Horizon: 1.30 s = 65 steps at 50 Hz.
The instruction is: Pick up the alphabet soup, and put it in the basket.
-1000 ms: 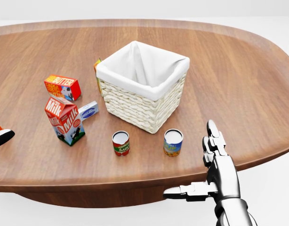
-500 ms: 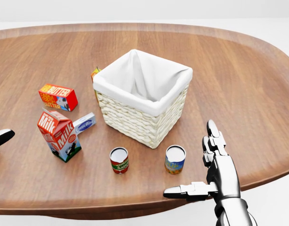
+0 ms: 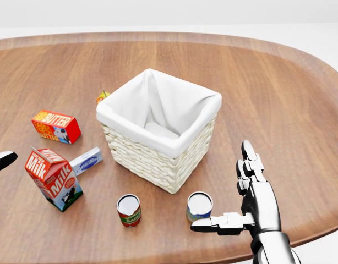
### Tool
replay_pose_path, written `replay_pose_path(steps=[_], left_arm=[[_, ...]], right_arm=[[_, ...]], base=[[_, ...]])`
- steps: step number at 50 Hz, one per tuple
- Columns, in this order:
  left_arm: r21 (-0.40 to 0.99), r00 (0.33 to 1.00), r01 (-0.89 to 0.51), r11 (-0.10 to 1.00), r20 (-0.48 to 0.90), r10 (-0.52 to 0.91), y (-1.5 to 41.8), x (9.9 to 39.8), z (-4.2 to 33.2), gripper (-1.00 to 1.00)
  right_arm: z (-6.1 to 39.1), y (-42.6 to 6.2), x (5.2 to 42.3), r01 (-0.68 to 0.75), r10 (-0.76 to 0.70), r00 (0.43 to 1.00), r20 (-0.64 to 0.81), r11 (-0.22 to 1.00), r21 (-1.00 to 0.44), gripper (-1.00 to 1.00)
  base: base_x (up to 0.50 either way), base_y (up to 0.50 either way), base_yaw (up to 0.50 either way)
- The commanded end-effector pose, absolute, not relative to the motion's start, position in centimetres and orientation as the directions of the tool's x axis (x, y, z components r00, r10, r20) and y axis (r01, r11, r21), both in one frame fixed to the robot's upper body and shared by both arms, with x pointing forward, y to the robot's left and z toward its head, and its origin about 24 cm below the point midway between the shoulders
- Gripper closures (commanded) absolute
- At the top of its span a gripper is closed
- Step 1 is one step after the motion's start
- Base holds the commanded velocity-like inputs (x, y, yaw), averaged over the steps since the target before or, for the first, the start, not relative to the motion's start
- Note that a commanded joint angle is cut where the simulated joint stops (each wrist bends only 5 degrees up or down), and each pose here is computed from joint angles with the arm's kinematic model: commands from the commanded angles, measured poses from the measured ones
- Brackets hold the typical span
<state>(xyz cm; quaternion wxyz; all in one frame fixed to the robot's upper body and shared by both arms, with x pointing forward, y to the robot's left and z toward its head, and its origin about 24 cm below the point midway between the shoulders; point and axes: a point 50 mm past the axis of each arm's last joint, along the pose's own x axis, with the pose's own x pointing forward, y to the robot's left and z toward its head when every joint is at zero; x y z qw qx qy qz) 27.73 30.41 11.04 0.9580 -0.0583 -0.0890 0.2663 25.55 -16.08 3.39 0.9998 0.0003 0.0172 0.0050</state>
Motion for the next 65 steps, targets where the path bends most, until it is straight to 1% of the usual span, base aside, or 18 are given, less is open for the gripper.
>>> replay_pose_path(steps=[1, 35, 65], left_arm=[[-0.159, 0.842, -0.5, 0.851, 0.139, 0.521, 30.4, 27.74, 11.02, -1.0], [-0.159, 0.842, -0.5, 0.851, 0.139, 0.521, 30.42, 27.73, 11.03, -1.0], [-0.16, 0.842, -0.501, 0.851, 0.138, 0.521, 30.42, 27.88, 10.94, -1.0]], right_arm=[[3.33, -16.09, 25.59, -0.009, 0.009, 0.999, -0.035, 1.0, 0.002, -1.0], [3.28, -16.05, 25.55, -0.007, 0.007, 0.999, -0.041, 1.0, -0.004, -1.0], [3.26, -16.08, 25.63, -0.004, 0.004, 0.999, -0.045, 1.0, -0.005, -1.0]], base=[[0.2, -0.09, 0.0], [0.2, -0.1, 0.0], [0.2, 0.0, 0.0]])
